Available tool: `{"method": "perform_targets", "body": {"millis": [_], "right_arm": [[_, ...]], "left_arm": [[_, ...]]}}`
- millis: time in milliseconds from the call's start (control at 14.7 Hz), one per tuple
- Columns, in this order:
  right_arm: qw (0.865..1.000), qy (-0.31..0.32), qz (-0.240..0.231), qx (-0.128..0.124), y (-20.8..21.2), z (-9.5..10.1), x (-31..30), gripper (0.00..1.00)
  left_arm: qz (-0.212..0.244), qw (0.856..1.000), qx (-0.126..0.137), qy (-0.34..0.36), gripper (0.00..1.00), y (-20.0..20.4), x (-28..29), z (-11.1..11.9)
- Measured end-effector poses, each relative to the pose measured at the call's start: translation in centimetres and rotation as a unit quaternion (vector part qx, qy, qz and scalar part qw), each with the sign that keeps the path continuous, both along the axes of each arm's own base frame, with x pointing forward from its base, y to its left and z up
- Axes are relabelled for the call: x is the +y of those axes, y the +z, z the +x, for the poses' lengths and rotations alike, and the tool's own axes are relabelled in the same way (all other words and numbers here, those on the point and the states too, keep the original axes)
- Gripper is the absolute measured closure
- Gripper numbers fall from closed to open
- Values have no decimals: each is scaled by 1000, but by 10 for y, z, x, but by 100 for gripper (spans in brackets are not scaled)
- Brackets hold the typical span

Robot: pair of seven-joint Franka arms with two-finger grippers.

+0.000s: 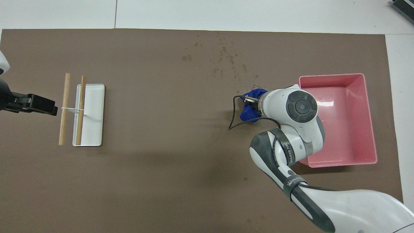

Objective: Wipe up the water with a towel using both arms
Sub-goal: 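Wipe the cloth across the puddle toward the pink bin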

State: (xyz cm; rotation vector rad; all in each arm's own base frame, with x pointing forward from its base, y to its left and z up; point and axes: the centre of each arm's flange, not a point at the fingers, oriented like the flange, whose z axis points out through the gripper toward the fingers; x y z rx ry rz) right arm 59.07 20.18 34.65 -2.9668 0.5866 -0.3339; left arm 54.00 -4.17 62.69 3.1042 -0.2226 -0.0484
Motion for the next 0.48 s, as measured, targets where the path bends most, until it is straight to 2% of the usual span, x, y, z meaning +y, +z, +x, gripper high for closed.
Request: {"method": "perform_targets", "body": {"millis": [68,204,477], "right_arm": [[1000,-6,-1,-1,13,7,-5,78],[1000,-11,-8,9,42,9,-15,78],[999,0,-35,38,120,-20,-56,78]], "left_arm": [[0,1000,0,0,0,0,0,0],[0,1000,0,0,0,0,0,0],[0,1000,0,0,0,0,0,0]]}}
